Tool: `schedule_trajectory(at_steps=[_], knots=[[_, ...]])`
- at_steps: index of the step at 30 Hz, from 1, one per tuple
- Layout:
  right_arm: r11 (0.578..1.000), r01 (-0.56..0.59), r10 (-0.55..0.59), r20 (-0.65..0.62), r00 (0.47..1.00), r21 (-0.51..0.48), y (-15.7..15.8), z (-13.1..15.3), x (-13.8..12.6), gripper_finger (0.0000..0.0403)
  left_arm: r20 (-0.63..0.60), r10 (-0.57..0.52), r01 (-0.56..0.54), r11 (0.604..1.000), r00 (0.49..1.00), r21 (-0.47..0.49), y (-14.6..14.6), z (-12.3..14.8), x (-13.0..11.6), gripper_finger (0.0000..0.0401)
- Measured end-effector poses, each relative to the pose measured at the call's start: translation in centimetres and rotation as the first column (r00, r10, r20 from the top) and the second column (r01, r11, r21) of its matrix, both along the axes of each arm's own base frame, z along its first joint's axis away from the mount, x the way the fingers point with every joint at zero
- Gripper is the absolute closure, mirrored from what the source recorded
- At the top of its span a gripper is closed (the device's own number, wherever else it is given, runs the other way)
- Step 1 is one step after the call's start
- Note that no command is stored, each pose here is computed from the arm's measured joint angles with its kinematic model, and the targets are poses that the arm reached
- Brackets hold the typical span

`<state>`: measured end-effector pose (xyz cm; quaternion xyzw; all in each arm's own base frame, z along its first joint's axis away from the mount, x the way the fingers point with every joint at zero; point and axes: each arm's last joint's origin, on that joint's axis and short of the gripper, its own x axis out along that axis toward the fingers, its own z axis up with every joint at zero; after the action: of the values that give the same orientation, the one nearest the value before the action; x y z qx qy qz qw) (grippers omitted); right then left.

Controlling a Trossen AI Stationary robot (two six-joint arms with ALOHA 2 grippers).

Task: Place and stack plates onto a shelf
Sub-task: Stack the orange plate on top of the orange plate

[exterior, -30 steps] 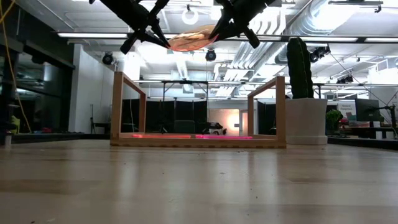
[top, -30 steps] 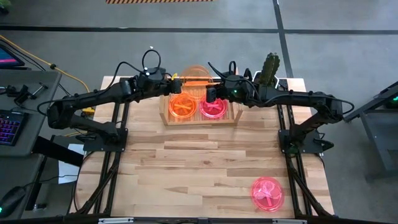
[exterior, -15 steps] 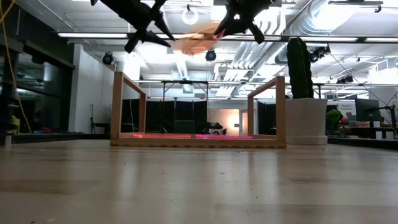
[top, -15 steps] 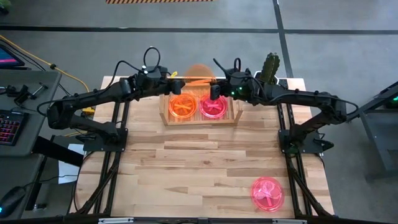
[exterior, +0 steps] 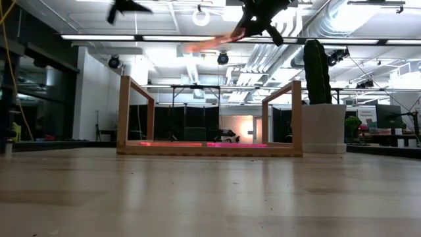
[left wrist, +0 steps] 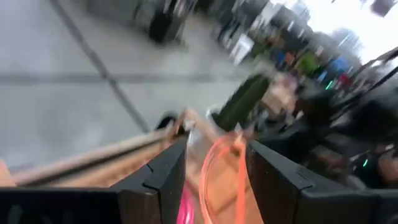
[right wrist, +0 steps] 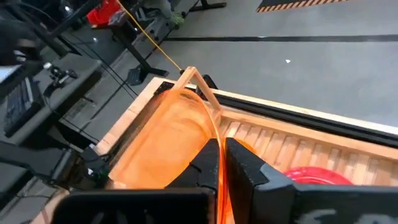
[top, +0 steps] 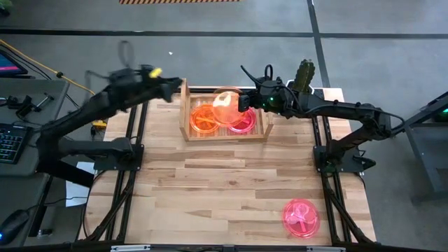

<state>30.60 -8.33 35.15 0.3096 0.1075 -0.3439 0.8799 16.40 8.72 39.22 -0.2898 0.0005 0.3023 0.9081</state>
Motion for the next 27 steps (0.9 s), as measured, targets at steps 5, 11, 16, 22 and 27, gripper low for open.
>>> schedule_trajectory(at_steps=[5, 11, 16, 22, 27], knots=[[0.999, 0.024, -0.025, 0.023, 0.999, 0.043, -0.3, -1.4, 1.1, 0.0402, 0.137, -0.007, -0.008, 0.994, 0.991, 0.112, -3.0, 2.5, -5.5, 0.0245], [0.996, -0.006, -0.003, 0.102, 0.995, 0.089, -1.2, -3.9, 4.4, 0.0403, 0.247, -0.014, -0.026, 0.987, 0.969, 0.16, -6.0, 3.1, -11.7, 0.0245], [0.989, 0.057, -0.067, 0.071, 0.995, 0.136, -2.6, -7.6, 6.6, 0.0403, 0.328, 0.026, -0.083, 0.984, 0.944, 0.161, -7.6, 2.8, -15.3, 0.0245], [0.966, 0.158, -0.158, -0.02, 0.987, 0.203, -4.5, -12.5, 8.0, 0.0403, 0.371, 0.04, -0.106, 0.982, 0.928, 0.159, -8.0, 2.8, -16.4, 0.0245], [0.949, 0.213, -0.212, -0.028, 0.977, 0.235, -5.1, -15.8, 9.2, 0.0403, 0.345, 0.042, -0.098, 0.985, 0.938, 0.145, -7.6, 2.8, -15.6, 0.0245]])
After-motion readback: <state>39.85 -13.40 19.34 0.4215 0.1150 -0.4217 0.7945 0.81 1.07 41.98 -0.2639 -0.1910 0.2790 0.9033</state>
